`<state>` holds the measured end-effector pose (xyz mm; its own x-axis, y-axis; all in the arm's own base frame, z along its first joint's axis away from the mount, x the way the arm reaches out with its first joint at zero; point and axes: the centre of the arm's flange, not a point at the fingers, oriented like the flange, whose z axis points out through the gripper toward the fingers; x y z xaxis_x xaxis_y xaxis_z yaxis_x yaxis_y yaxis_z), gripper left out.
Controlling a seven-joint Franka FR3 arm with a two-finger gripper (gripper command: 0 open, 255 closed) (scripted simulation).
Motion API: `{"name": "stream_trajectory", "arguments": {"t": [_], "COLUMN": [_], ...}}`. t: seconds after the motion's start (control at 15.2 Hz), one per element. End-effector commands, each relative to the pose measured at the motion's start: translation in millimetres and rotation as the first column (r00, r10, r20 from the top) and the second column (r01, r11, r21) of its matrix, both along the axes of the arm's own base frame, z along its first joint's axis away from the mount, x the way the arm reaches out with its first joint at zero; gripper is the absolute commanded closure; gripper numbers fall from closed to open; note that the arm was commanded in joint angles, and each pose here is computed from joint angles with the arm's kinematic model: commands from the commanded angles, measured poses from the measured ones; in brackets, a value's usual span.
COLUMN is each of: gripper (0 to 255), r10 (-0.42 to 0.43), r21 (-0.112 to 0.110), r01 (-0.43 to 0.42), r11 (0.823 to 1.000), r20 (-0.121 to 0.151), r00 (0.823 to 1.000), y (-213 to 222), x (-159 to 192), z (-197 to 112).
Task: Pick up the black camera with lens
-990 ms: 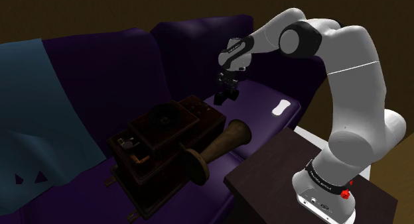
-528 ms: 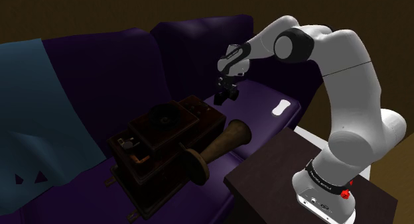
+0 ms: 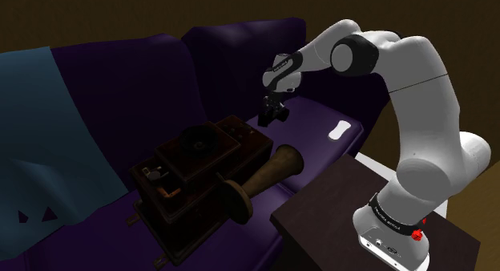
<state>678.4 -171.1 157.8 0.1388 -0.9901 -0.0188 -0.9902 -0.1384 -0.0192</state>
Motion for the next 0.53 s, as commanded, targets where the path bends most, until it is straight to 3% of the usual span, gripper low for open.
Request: {"name": "stream_trajectory", "arguments": {"t": [0.0,0.46], "gripper": [255,255], "r10": [-0.001,-0.001], "r21": [0.001,0.001], "r01": [0.001,0.001], "r11": [1.0,1.0], "r20": [-0.003,-0.003], "r00": [1.0,1.0], "y": [-0.1,0.5], "x": [-0.8,-1.9], "z": [-2.2,23.3]}}
